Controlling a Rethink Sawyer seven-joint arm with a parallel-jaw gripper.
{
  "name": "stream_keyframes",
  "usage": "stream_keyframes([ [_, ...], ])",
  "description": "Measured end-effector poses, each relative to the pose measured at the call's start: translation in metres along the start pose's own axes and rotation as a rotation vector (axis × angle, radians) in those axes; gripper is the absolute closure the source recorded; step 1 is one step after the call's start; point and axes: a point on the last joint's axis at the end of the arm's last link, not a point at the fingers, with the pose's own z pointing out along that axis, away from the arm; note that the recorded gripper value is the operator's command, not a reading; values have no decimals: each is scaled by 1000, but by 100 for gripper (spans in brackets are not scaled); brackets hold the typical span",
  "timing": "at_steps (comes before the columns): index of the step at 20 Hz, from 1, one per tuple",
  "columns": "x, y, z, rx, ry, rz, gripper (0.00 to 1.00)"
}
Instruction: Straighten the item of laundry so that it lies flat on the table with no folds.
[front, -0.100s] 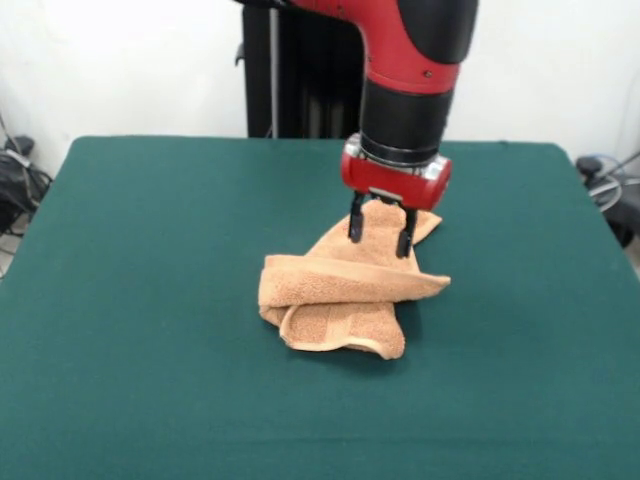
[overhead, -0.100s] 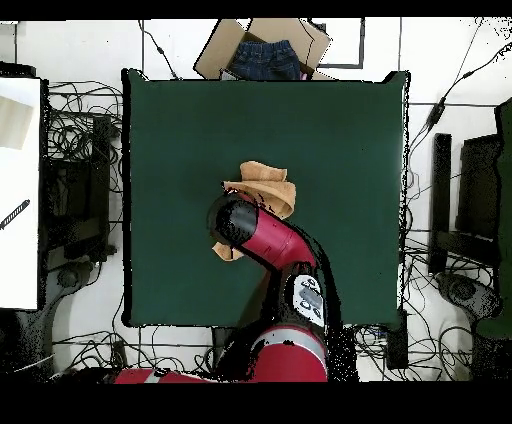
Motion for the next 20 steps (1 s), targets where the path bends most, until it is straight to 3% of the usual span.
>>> stream_keyframes([
  [9, -8, -11, 11, -3, 6, 27, 0],
  [15, -12, -43, 39, 18, -1, 76, 0],
  [20, -12, -58, 57, 20, -15, 80, 0],
])
